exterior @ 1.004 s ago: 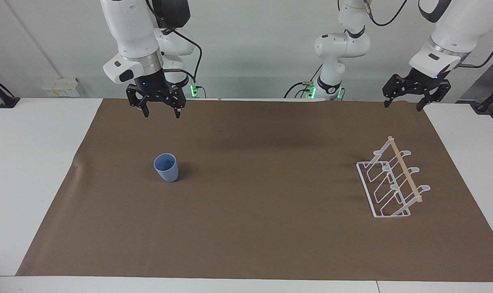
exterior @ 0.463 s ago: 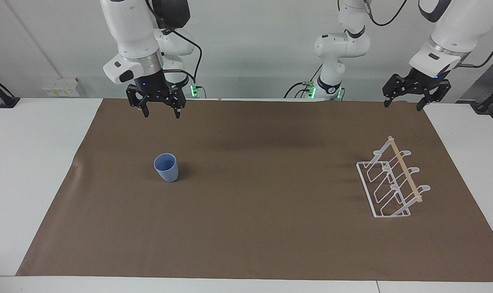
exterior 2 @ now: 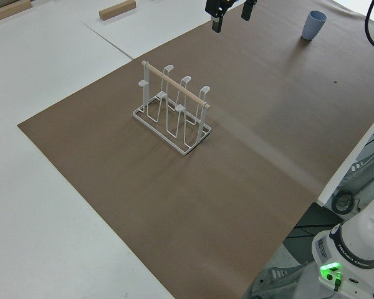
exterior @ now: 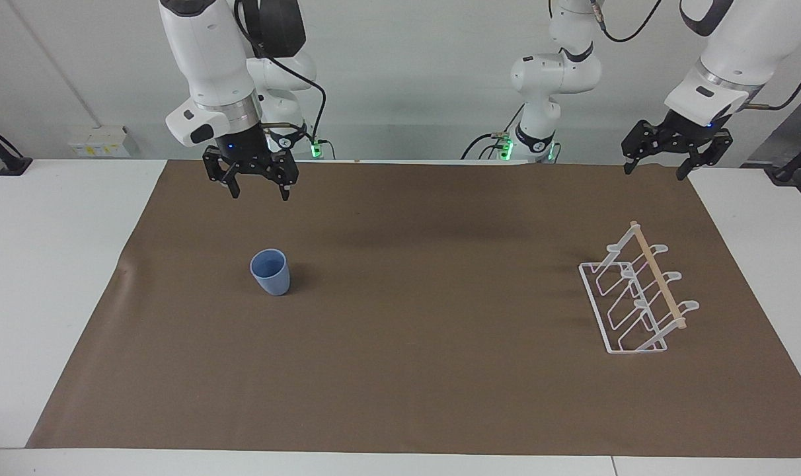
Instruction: Hang cup on cup holder
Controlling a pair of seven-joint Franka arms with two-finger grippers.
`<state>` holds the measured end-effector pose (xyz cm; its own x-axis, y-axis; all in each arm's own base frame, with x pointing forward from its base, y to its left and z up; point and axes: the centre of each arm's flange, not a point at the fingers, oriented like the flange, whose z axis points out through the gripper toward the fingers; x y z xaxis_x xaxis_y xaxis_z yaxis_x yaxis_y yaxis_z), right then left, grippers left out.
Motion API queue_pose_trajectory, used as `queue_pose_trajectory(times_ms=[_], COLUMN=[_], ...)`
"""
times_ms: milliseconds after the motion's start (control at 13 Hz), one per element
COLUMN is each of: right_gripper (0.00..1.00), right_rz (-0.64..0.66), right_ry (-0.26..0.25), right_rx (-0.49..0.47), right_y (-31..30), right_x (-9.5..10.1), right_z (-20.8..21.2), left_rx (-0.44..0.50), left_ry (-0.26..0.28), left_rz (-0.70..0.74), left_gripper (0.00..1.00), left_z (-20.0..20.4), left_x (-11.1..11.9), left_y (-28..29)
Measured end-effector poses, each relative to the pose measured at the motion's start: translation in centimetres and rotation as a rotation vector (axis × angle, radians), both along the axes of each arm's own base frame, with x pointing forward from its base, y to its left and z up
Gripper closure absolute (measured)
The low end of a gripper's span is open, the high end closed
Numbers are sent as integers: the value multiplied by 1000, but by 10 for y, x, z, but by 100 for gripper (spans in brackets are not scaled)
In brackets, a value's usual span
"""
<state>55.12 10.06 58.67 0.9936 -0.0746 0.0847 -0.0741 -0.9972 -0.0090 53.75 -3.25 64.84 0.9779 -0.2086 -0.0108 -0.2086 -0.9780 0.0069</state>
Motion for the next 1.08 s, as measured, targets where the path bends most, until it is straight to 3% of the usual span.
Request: queue_pose_trajectory(times_ms=[772, 1081], right_gripper=[0, 0], right_rz=[-4, 0], right_ry=[-89, -60], right_rx=[21, 34], right_y=[-2, 0], right_x=[13, 22], right_z=[-69, -109], left_rx=[0, 0], left_ry=[0, 0], left_rz=[0, 0], left_gripper=[0, 0], left_z=[0, 0], left_x=[0, 0], left_y=[0, 0])
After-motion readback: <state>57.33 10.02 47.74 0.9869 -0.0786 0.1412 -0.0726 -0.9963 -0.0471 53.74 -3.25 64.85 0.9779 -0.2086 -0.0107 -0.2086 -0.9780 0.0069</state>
